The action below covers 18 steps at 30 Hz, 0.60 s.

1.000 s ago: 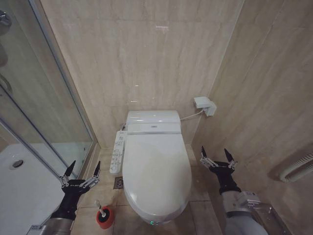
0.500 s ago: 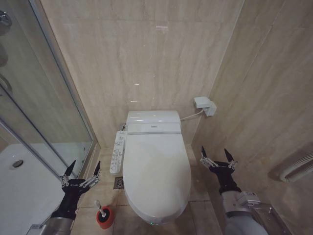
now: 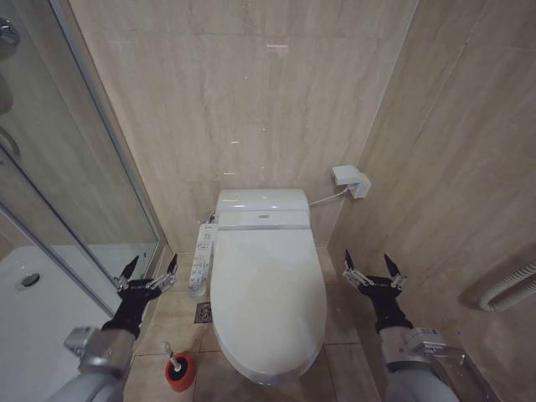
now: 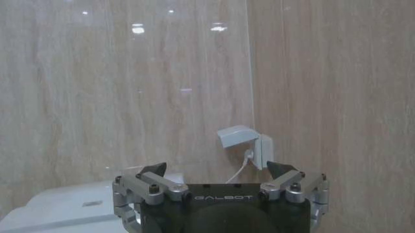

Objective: Open the toilet lid, clean the toilet bowl with a toilet brush, close the toilet lid, and flush.

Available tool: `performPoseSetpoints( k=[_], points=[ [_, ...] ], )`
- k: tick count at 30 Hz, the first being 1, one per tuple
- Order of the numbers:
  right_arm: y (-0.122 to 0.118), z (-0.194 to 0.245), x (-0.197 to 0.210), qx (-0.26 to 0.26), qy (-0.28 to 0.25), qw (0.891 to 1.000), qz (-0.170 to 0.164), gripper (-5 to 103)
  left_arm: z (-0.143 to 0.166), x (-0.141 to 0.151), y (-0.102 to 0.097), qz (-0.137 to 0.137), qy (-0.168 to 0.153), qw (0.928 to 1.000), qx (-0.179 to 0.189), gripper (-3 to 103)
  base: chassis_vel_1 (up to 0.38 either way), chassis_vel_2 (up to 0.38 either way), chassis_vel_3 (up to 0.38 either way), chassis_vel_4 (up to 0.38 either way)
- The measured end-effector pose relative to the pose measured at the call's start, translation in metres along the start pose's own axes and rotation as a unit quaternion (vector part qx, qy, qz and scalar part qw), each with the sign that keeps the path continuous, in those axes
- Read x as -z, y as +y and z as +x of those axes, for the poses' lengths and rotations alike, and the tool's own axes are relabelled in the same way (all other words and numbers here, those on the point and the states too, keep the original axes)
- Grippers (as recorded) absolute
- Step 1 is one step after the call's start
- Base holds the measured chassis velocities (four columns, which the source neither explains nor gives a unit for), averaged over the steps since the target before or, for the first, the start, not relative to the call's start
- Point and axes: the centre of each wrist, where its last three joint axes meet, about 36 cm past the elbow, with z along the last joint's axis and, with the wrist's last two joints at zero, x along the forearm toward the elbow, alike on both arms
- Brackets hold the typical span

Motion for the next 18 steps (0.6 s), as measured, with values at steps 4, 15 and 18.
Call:
performPoseSetpoints(
  k=[4, 15, 18],
  points=[
    [0.0, 0.0, 0.0, 0.0, 0.0, 1.0, 0.0, 100, -0.011, 0.014, -0.004, 0.007, 0.017, 0.9998, 0.001, 100, 0.0, 0.0, 0.0, 0.0],
    [0.0, 0.0, 0.0, 0.0, 0.0, 1.0, 0.0, 100, -0.011, 0.032, -0.013, -0.038, -0.096, 0.9946, -0.009, 100, 0.0, 0.0, 0.0, 0.0],
    [0.0, 0.0, 0.0, 0.0, 0.0, 1.0, 0.0, 100, -0.01, 0.032, -0.013, -0.044, -0.109, 0.993, -0.011, 100, 0.0, 0.0, 0.0, 0.0]
  ],
)
